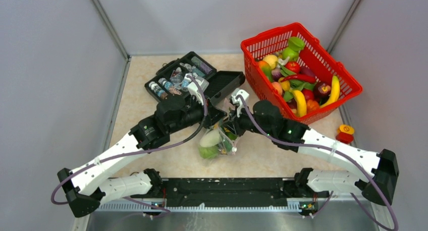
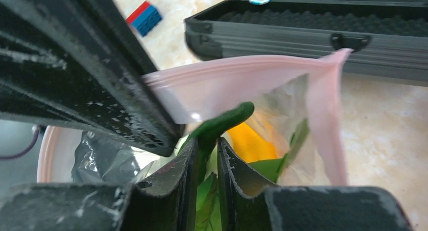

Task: Place the food in the zip-top bag and seal the zipper
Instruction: Place the fake vegetable in the zipper food storage bag, then pick up the fake vegetable from the bin.

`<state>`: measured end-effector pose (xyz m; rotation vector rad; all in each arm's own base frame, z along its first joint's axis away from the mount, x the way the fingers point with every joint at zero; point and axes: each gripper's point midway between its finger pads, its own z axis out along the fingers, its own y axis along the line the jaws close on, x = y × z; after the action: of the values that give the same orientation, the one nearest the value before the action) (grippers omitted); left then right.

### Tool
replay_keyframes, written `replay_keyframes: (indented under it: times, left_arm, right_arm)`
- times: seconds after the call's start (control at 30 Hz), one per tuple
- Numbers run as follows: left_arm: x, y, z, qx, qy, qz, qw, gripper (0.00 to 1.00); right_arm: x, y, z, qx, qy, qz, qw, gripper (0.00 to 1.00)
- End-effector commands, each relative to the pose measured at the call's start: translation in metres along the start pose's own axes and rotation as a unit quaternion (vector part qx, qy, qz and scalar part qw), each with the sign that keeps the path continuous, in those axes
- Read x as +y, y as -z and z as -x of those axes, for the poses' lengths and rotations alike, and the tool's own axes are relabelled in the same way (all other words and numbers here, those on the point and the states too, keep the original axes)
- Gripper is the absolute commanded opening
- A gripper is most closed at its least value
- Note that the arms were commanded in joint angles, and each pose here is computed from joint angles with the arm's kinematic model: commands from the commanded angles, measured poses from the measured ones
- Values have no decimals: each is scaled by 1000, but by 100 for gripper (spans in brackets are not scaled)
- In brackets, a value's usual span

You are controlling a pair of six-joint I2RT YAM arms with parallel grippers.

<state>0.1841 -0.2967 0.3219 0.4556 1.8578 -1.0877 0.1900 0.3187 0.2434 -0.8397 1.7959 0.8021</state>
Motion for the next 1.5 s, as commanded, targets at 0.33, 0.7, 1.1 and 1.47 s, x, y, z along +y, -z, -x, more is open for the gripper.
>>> replay_keyframes:
  times: [0.33,0.7,1.1,1.47]
  left_arm:
    - [-13,10,37,-68,-14,-14,998,0]
    - [-14,6,28,-49,-10,-19,999,0]
    - [-10,10,24,-48,-11,-13,999,0]
    - [-7,12,20,-40,-17,-9,999,0]
  right_arm:
    - [1,102,86,-198,88,-12,976,28]
    - [-131,147,103,-174,21,-342,923,37]
    - [-239,173,50,-11,-92,-451,888,64]
    - [-307,188,-16,96,-195,-513,830,70]
